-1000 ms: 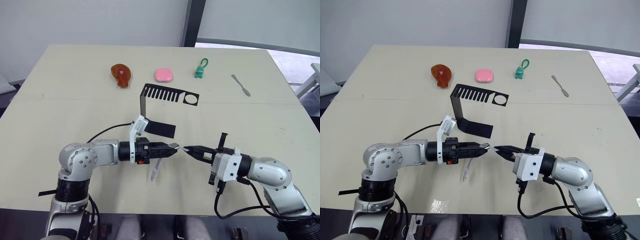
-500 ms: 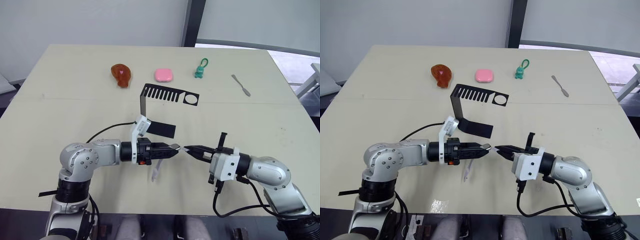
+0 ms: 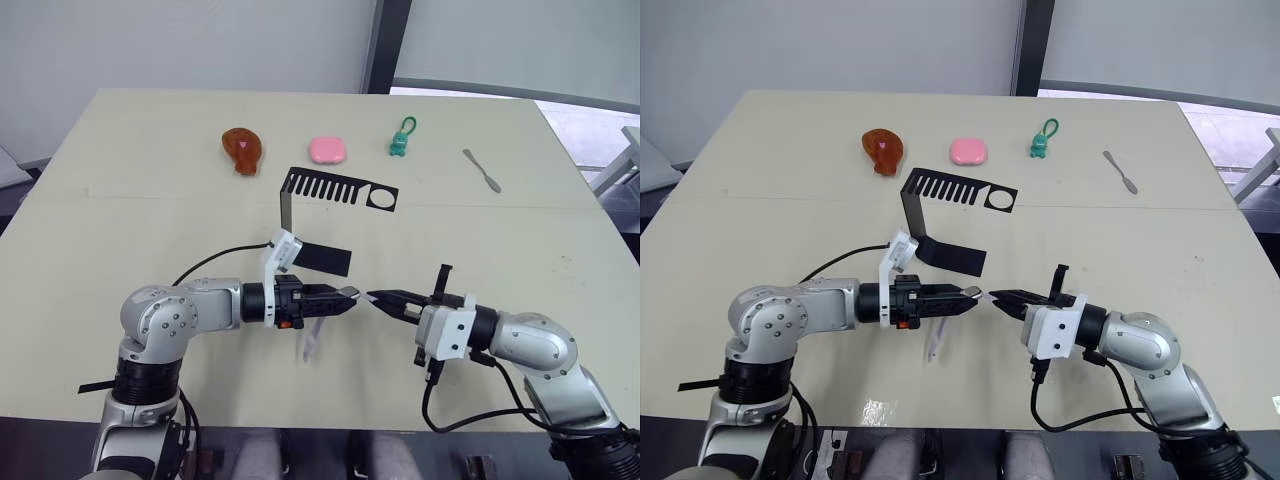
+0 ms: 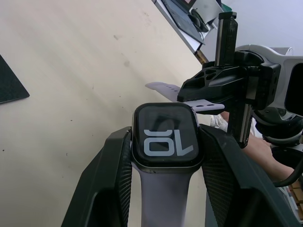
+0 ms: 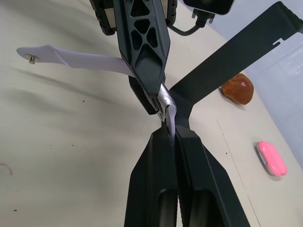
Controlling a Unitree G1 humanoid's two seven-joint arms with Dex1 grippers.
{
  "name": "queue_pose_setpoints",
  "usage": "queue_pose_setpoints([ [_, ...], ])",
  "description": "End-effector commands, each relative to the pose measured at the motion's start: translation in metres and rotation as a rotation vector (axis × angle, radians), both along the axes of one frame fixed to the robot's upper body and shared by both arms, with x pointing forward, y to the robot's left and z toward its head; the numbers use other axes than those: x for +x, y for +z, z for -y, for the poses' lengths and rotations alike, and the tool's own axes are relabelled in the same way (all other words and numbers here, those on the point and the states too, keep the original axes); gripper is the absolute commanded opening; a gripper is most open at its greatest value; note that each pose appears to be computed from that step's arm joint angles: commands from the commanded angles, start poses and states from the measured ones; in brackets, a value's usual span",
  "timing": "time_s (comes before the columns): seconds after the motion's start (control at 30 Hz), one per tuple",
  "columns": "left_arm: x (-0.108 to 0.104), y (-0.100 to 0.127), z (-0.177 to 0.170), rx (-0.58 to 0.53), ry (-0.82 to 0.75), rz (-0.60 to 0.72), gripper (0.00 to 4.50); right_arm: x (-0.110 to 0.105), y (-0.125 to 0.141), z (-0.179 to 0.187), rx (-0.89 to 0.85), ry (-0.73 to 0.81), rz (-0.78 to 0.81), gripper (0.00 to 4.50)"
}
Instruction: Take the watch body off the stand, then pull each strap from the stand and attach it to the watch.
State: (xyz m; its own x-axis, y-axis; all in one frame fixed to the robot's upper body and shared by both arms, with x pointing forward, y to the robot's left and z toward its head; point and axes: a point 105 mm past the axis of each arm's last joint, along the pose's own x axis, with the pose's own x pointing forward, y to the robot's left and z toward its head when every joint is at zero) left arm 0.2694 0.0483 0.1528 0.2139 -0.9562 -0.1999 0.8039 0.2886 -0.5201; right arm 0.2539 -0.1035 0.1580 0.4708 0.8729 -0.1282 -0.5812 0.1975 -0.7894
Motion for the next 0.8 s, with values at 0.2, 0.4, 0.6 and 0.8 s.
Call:
queue_pose_setpoints([
  [0.2, -0.0075, 0.0096, 0.014, -0.017, -0.058, 0.045, 1.59, -0.0047, 0.0137, -0.0144, 0.044, 0.045, 0.081, 0.0],
  [0.4, -0.0075, 0.0087, 0.0146, -0.012, -0.059, 0.043, 1.59, -0.0035, 0.0131, -0.0172, 0.041, 0.04, 0.088, 0.0],
  [0.6, -0.008, 0.0091, 0.017, -0.017, -0.064, 0.044, 1.59, -0.0019, 0.0121, -0.0196, 0.034, 0.036, 0.092, 0.0],
  [0.8, -0.0085, 0.0094, 0.0176, -0.019, -0.068, 0.043, 1.59, -0.0007, 0.0108, -0.0214, 0.032, 0.034, 0.09, 0.0],
])
